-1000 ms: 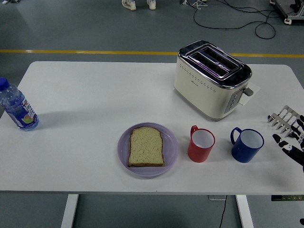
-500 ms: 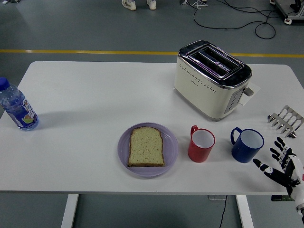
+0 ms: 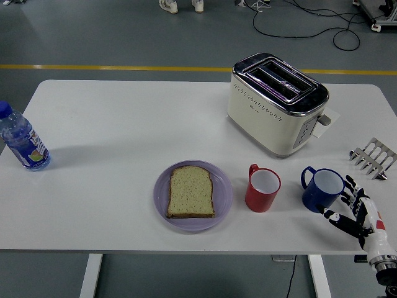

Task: Pick up the cup,pour liquid into bread,place the cup on the desk

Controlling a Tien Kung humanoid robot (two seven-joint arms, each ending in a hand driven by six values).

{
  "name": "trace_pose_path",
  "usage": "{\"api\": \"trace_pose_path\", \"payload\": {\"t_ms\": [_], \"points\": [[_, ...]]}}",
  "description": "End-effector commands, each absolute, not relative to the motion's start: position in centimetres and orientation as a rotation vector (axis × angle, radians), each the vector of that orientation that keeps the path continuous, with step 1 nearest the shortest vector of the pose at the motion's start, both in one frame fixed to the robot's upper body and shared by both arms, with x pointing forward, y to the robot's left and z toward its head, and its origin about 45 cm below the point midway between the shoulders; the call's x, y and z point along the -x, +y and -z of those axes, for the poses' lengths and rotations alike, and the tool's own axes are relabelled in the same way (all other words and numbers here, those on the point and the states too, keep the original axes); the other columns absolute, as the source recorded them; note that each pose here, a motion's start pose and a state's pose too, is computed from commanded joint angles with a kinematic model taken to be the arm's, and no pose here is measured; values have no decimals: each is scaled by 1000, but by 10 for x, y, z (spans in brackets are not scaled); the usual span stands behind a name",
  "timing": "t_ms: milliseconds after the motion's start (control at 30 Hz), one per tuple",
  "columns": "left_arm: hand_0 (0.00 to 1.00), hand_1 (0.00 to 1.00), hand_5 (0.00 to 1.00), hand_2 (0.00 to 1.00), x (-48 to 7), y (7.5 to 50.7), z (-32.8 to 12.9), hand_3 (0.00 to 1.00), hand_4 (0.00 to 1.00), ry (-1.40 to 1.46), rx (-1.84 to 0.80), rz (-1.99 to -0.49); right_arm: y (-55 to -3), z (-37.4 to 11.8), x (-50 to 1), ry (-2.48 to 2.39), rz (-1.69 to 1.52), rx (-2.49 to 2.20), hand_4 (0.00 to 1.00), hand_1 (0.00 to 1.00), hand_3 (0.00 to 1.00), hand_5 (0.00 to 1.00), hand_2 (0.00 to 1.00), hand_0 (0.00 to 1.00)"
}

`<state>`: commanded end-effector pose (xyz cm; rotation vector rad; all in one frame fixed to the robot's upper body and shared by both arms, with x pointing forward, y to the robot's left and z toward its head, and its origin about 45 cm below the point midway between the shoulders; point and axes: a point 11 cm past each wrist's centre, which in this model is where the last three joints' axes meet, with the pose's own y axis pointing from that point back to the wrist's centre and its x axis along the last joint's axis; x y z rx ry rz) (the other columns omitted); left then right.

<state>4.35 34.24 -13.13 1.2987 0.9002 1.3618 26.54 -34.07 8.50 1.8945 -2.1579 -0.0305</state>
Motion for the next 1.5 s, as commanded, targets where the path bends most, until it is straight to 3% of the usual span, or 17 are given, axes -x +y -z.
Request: {"api": "trace_pose_path", "payload": {"t_ms": [1500], "points": [[646,602,754,591,-38,338,133,525,294,906,-1306,-1343,-327,-68,-304,-2222,67,-1847,993,892,998,142,972,954]]}}
